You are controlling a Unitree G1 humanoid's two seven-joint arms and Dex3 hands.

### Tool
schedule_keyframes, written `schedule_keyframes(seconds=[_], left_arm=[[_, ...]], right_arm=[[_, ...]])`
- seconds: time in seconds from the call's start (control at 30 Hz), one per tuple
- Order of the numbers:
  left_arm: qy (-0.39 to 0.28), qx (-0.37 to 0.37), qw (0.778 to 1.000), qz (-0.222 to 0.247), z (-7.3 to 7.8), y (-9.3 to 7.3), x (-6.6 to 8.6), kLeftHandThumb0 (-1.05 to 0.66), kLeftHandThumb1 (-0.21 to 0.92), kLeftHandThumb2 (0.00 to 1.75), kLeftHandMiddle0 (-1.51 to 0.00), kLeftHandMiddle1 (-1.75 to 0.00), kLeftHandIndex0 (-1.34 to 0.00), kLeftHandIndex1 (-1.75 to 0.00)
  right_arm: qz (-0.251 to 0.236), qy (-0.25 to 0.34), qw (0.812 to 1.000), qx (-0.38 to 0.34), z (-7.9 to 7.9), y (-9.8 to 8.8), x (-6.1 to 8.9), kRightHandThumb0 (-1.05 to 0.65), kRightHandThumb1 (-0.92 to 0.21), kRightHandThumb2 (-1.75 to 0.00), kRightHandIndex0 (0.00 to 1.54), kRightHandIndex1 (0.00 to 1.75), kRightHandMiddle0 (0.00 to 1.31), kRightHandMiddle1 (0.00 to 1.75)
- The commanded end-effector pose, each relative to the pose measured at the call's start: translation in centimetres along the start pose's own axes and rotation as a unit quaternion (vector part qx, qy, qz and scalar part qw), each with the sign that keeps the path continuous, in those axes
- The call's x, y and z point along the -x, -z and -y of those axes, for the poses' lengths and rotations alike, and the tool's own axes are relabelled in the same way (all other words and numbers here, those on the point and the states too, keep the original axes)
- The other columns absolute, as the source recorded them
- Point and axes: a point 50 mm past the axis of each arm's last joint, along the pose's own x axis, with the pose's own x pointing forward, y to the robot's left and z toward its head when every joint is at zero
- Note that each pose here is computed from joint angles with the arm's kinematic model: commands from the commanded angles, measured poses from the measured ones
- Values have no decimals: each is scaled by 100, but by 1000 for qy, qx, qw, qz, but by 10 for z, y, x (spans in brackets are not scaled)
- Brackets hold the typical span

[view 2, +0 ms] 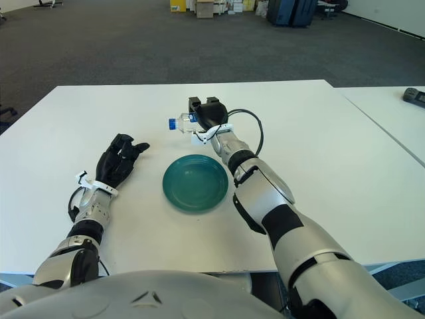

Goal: Put the bottle into the plate.

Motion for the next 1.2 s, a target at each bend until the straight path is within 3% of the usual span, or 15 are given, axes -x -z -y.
schedule_keyframes(seconds=[0.0, 0.3, 0.57, 1.17], left_arm=[[-19, 12, 1000, -18, -4, 9, 6, -36, 92, 52, -54, -140, -20, -175], [-22, 14, 999, -22, -7, 8, 4, -36, 92, 52, -52, -138, -20, -175], [-29, 16, 999, -29, -10, 7, 1, -36, 92, 52, -51, -132, -20, -175], [-29, 22, 999, -35, -12, 6, -3, -36, 92, 52, -53, -131, -20, -175]], right_arm=[[17, 30, 999, 7, 12, 7, -1, 0, -10, -158, 77, 175, 54, 175], [73, 55, 996, 13, 30, 6, 2, 0, -6, -162, 80, 175, 57, 175], [92, 65, 993, 22, 33, 0, 14, 0, -8, -159, 78, 175, 56, 175], [96, -22, 994, 43, 31, -2, 67, 0, -13, -154, 75, 174, 52, 175]])
